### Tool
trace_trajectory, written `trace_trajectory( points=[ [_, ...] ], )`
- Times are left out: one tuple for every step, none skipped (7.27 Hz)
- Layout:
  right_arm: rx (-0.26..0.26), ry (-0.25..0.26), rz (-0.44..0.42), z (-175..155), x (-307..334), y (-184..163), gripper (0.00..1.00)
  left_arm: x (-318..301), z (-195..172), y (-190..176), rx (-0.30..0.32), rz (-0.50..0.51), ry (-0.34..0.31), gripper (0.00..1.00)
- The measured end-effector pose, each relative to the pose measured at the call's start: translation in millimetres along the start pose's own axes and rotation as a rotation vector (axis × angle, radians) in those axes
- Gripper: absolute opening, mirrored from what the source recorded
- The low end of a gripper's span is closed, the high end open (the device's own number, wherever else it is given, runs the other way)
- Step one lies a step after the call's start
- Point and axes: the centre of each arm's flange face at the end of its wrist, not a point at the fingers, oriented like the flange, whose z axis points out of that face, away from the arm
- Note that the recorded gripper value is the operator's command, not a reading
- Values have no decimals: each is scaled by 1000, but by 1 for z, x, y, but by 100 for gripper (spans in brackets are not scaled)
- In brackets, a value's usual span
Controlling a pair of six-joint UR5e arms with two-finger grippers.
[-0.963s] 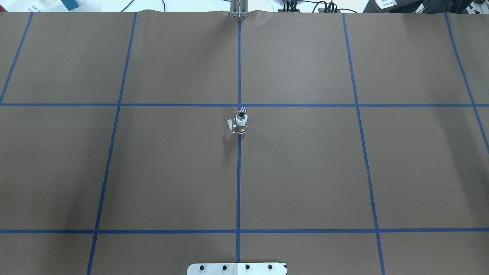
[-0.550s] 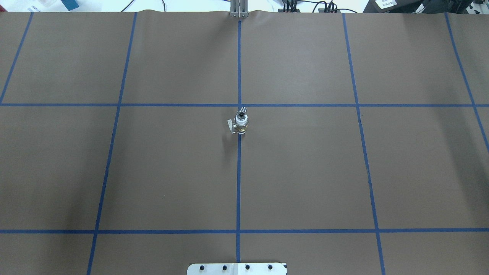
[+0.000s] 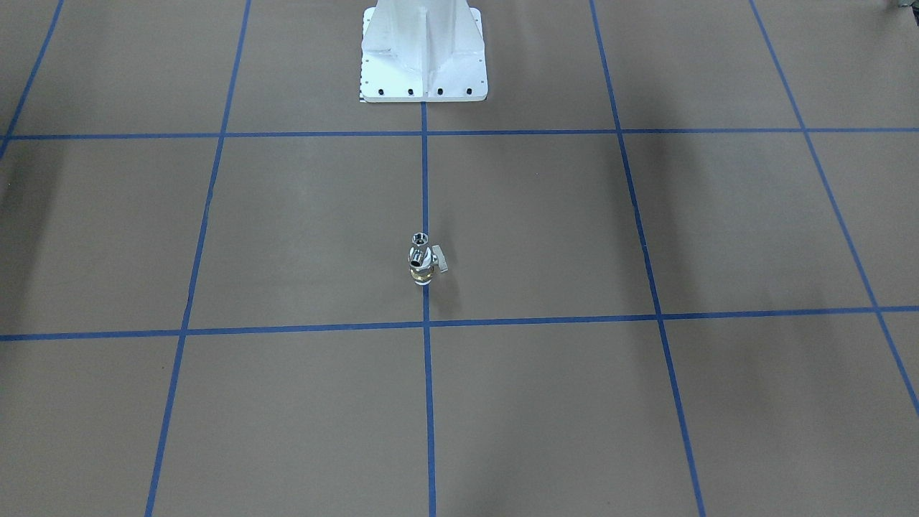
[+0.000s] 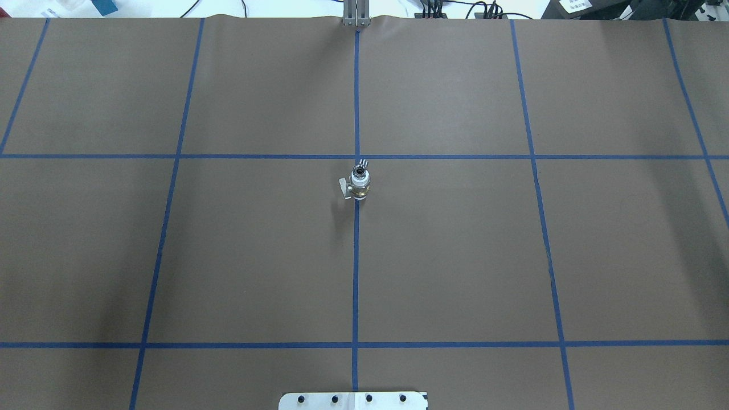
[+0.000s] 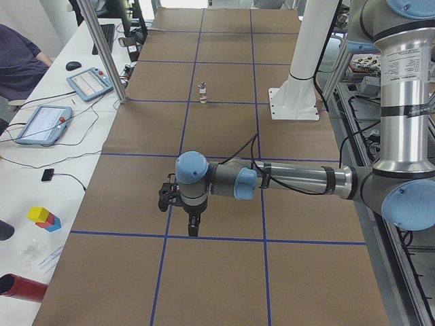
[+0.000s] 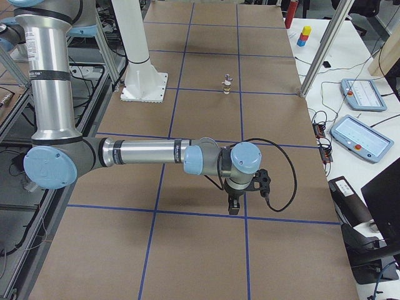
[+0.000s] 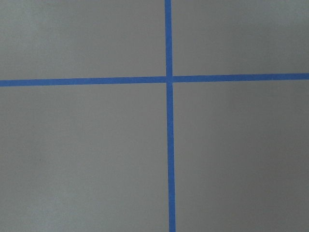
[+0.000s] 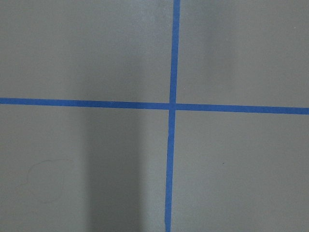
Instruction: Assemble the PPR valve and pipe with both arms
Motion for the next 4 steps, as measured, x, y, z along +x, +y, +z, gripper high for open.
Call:
trace_trajectory(
  points=[
    [-1, 0, 1, 0, 0, 1, 99, 0, 0, -1, 0, 0, 0, 100],
    [-1, 0, 1, 1, 0, 1, 99, 1, 0, -1, 0, 0, 0, 100],
    [-1, -1, 1, 1, 1, 1, 99, 1, 0, -1, 1, 0, 0, 100],
    [-2, -1, 2, 1, 1, 1, 99, 1, 0, -2, 1, 0, 0, 100]
  ],
)
